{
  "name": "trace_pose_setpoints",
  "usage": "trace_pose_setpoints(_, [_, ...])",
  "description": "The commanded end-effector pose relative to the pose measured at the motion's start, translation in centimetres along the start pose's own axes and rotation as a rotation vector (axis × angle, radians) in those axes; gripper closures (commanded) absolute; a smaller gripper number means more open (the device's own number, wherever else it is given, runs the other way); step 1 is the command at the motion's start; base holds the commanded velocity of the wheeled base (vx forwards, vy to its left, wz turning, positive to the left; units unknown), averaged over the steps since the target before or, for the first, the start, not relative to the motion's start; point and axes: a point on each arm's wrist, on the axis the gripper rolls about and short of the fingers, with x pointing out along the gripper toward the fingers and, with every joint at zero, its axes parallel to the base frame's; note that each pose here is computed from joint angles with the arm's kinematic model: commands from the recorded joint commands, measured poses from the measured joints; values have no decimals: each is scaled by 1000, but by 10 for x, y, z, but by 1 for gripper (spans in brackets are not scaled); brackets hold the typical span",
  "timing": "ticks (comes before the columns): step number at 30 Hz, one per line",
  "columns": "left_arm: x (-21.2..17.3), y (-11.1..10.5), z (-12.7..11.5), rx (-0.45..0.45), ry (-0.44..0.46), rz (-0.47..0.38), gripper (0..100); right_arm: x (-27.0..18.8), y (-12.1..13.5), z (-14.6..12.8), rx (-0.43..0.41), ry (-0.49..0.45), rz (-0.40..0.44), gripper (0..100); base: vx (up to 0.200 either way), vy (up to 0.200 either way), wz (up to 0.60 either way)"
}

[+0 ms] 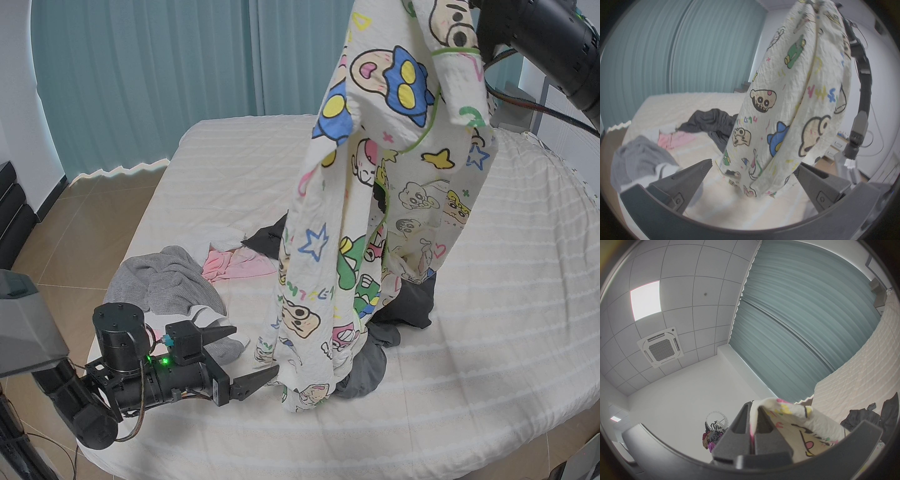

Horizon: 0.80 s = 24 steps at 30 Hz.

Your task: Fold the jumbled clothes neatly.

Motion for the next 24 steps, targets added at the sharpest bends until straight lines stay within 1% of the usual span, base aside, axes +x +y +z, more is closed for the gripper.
trace_pose_setpoints(1, [37,-1,-32,90,38,-20,0,0,-3,-4,1,15,-6,100,0,0,0])
trace_pose_setpoints(4, [39,-6,-36,96,37,-38,0,0,-3,-5,1,16,-7,100,0,0,0])
trace_pose_setpoints(5, [40,-12,-36,100,34,-60,0,0,-3,-5,1,16,-7,100,0,0,0])
trace_pose_setpoints(7, [39,-16,-35,103,27,-72,0,-1,-3,-4,1,16,-8,100,0,0,0])
trace_pose_setpoints(9, [35,-23,-29,105,8,-91,0,-1,-6,-4,-1,16,-17,100,0,0,0])
trace_pose_setpoints(12, [33,-27,-24,109,-11,-103,0,-1,-6,-4,0,16,-17,100,0,0,0])
trace_pose_setpoints(14, [28,-38,-20,104,-18,-137,0,-1,-6,-4,0,15,-18,100,0,0,0])
trace_pose_setpoints(15, [28,-38,-20,104,-18,-137,0,-1,-6,-4,0,15,-18,100,0,0,0])
trace_pose_setpoints(16, [22,-49,-22,110,-2,-169,0,-1,-7,-4,-2,13,-21,100,0,0,0])
trace_pose_setpoints(18, [18,-56,-25,124,14,-192,0,-1,-9,-3,-6,9,-27,100,0,0,0])
trace_pose_setpoints(24, [25,-66,-20,142,-10,-183,0,-1,-9,-3,-6,11,-28,100,0,0,0])
